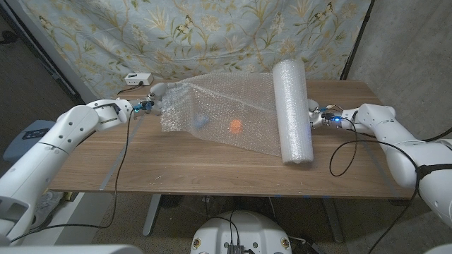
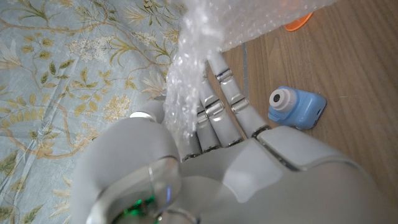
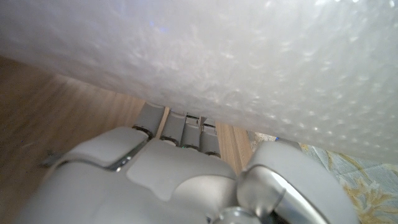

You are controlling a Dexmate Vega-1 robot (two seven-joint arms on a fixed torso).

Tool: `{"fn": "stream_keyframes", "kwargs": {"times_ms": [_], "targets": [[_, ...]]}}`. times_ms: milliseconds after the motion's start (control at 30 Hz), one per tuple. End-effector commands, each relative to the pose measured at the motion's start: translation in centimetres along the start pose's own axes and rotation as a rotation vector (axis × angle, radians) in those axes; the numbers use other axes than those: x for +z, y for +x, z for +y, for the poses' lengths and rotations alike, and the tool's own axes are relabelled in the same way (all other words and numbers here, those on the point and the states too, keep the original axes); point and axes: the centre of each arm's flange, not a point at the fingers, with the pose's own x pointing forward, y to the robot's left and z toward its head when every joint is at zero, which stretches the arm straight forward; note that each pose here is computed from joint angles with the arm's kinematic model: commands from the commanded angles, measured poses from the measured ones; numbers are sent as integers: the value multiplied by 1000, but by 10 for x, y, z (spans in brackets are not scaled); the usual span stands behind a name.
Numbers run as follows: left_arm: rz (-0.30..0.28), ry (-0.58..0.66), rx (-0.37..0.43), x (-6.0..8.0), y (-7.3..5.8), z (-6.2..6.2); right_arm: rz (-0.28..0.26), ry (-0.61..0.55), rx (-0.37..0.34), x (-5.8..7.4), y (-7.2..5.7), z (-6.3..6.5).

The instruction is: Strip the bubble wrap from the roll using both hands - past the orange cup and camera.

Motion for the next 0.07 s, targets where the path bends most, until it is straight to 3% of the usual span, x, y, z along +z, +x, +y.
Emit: {"fn": "stream_keyframes", "kwargs": {"times_ms": [33,67], "targets": [[-7,5,-50,-1,-3,0,5,-16,8,2,6,3],[-7,5,-50,-1,-3,0,5,-16,7,2,6,3]]}}
